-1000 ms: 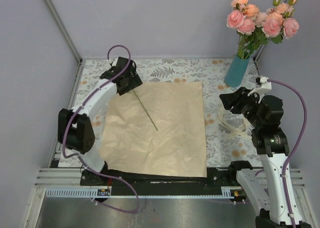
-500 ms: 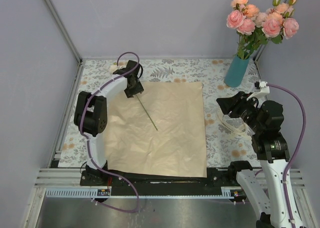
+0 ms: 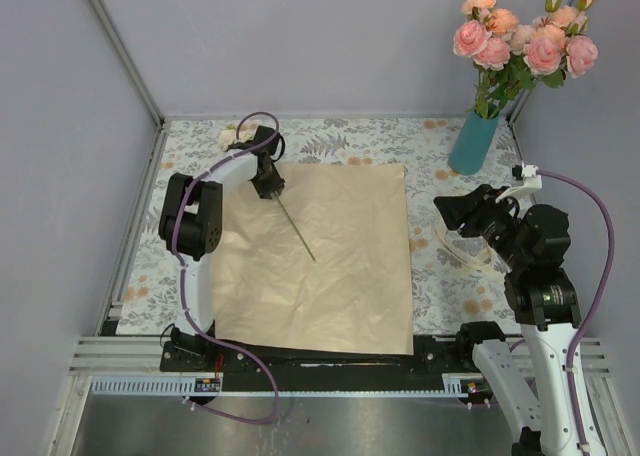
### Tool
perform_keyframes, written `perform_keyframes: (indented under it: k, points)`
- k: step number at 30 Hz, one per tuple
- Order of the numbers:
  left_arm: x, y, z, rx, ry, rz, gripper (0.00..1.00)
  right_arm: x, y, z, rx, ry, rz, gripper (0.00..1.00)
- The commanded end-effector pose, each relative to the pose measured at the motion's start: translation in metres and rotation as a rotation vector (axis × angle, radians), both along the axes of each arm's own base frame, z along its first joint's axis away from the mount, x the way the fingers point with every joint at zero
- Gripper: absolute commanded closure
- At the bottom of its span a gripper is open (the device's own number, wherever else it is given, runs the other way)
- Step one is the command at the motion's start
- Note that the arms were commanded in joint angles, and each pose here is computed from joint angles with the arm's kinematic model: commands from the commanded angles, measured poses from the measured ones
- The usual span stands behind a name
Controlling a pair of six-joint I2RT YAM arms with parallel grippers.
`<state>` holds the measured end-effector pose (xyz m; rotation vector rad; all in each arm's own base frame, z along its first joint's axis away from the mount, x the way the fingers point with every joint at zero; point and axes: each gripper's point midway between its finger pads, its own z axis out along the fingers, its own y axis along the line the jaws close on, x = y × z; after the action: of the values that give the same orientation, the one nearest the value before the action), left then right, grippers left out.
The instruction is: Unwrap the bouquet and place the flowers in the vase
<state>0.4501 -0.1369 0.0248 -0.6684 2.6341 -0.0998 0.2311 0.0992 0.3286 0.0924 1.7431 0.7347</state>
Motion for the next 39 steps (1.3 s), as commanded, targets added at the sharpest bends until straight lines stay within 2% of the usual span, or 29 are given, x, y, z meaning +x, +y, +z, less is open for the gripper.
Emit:
perform_keyframes:
  k: [1,7,8,15,19,25,30,34,39]
  points:
    - [0.016,-0.007,0.002,-0.047,-0.028,-0.014,0.71,0.002,0.001,0.01,0.001,-0.027,0.002,0.53]
    - [0.025,0.0,0.023,-0.04,-0.083,-0.023,0.98,0.002,0.001,0.007,0.007,-0.019,0.001,0.53]
    - [0.028,0.001,0.028,-0.039,-0.097,-0.025,1.0,0.002,0.001,0.007,0.009,-0.017,0.001,0.53]
    - [0.042,-0.001,0.087,-0.052,-0.224,-0.094,1.0,0.003,0.005,0.007,0.037,-0.008,0.014,0.53]
    - [0.037,-0.014,0.138,-0.11,-0.334,-0.207,1.0,0.005,0.013,0.008,0.07,0.006,0.046,0.53]
    - [0.001,-0.034,0.2,-0.259,-0.479,-0.33,1.0,0.006,0.024,0.015,0.106,-0.004,0.094,0.52]
    - [-0.042,-0.068,0.236,-0.469,-0.538,-0.492,1.0,0.009,0.039,0.022,0.199,-0.012,0.165,0.5]
    - [-0.081,-0.086,0.25,-0.489,-0.543,-0.626,1.0,0.012,0.06,0.025,0.302,0.007,0.23,0.51]
    - [-0.134,-0.106,0.257,-0.537,-0.535,-0.773,1.0,0.024,0.082,0.024,0.298,0.006,0.244,0.48]
